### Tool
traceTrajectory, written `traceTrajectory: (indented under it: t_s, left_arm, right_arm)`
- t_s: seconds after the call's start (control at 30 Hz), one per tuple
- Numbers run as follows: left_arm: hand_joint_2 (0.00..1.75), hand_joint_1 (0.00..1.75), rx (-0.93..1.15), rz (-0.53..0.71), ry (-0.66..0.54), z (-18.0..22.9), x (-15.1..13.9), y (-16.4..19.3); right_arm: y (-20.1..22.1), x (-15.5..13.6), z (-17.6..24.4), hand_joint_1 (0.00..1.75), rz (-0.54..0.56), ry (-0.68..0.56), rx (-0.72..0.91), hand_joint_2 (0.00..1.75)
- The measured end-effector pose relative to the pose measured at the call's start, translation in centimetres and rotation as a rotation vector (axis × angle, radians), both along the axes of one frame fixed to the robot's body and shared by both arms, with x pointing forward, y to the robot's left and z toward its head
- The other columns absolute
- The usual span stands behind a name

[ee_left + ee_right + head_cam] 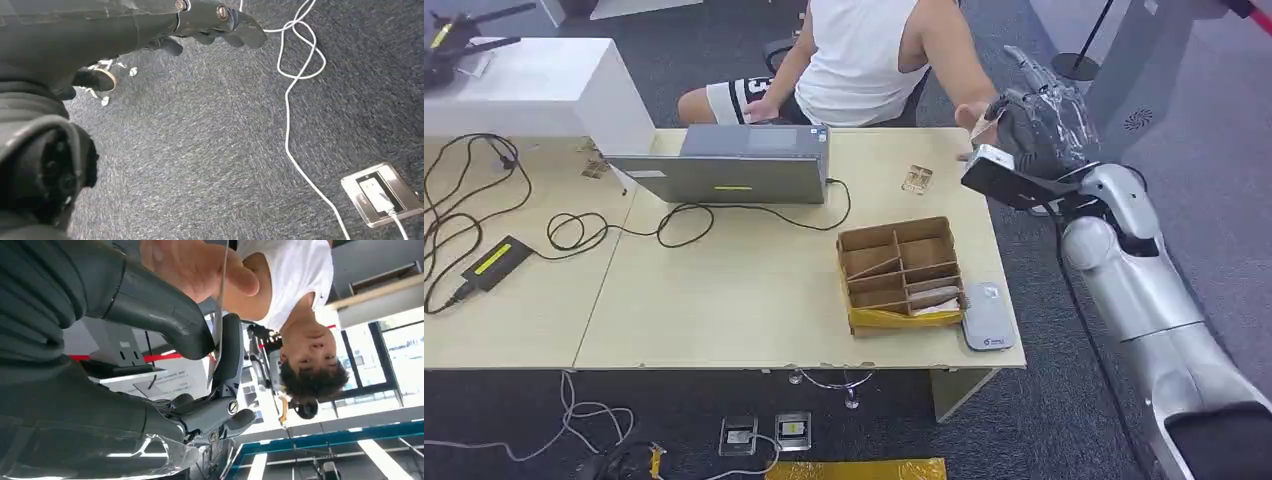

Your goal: Pass the card to the sensor for recognition and then transmit it.

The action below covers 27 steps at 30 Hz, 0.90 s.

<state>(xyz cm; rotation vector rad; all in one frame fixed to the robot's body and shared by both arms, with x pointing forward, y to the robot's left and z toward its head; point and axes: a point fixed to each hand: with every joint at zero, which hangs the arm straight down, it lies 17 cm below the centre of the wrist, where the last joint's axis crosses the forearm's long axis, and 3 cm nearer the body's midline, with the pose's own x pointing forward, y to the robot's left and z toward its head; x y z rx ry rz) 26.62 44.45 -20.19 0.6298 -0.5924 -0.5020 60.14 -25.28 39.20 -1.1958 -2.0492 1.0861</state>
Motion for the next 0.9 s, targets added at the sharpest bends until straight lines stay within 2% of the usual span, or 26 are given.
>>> traceTrajectory:
  t_s: [0.27,0.43,0.47,0.5,0.53,0.7,0.9]
  left_arm:
    - [0.00,0.00,-0.005,-0.021,0.009,0.3,1.2,-0.4]
    - [0.00,0.00,-0.004,-0.017,0.003,0.4,1.3,-0.3]
    - [0.00,0.00,-0.003,-0.016,0.003,0.4,1.3,-0.3]
    - [0.00,0.00,-0.003,-0.013,0.002,0.4,1.3,-0.2]
    - [0.00,0.00,-0.003,-0.010,0.001,0.4,1.3,-0.2]
    - [0.00,0.00,0.005,0.015,-0.010,0.7,1.3,0.8]
    - [0.00,0.00,0.018,0.068,-0.025,1.1,0.8,2.7]
  right_arm:
    - [-1.0,3.4,-4.4,1.75,-0.051,0.140,-0.044,1.75]
    - [-0.8,4.2,-7.6,1.75,-0.069,0.220,-0.053,1.75]
    - [-0.7,4.3,-8.1,0.61,-0.072,0.231,-0.055,1.75]
    - [-0.7,4.3,-8.4,0.61,-0.074,0.240,-0.056,1.75]
    - [-0.7,4.4,-8.6,0.03,-0.075,0.247,-0.058,1.75]
    - [-0.8,4.5,-10.0,0.00,-0.078,0.276,-0.070,1.75]
    - [-1.1,4.3,-9.9,0.00,-0.075,0.242,-0.068,1.75]
